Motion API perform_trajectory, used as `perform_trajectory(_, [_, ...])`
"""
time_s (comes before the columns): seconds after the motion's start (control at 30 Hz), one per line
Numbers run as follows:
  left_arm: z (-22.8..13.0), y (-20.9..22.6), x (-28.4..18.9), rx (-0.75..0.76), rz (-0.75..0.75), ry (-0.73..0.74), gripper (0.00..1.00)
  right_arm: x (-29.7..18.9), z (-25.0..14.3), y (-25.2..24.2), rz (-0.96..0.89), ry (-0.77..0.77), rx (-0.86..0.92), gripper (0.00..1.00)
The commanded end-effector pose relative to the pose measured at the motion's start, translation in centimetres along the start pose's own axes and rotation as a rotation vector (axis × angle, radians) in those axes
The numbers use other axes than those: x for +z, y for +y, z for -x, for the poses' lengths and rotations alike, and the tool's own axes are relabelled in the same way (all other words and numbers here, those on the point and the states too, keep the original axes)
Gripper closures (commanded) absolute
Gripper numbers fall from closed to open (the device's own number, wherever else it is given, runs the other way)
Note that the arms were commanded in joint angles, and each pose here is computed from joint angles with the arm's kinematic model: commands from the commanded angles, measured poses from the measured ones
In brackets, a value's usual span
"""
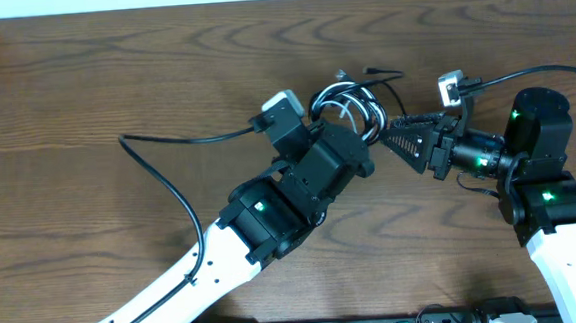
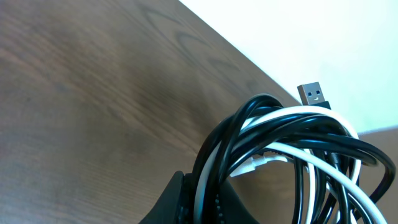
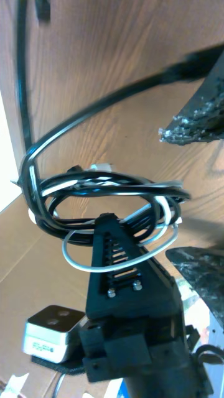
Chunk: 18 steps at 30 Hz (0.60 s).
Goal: Untangle cables
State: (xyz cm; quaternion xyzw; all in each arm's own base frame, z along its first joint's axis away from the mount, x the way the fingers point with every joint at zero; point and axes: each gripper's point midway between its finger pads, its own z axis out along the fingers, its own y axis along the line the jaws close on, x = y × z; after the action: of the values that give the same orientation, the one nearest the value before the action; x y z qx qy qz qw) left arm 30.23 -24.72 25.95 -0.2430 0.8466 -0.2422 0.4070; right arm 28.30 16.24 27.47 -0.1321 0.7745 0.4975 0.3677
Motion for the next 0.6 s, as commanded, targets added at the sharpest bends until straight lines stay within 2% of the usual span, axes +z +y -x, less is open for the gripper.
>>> perform_trajectory(0.0, [-0.07, -0.43, 0.08, 0.102, -0.014, 0.007, 0.93, -0.21, 0.74, 0.52, 0.003, -0.013, -0.024, 0.60])
perform_trajectory(0.13, [-0.07, -0.45, 0.07, 0.101, -0.015, 0.007, 0.93, -0.21, 0.74, 0.51, 0.003, -0.013, -0.024, 0.78])
perform_trajectory(0.2, [-0.05, -0.56, 0.07, 0.099, -0.019, 0.006, 0.93, -0.21, 0.74, 0.52, 0.003, -0.013, -0.024, 0.83])
perform_trajectory(0.47, [-0.22, -0.82, 0.06, 0.096, -0.032, 0.016, 0.92, -0.21, 0.74, 0.51, 0.003, -0.013, -0.024, 0.82])
perform_trajectory(0.57, [-0.21, -0.83, 0.06, 0.095, -0.032, 0.016, 0.93, -0.21, 0.75, 0.51, 0.003, -0.013, -0.024, 0.87])
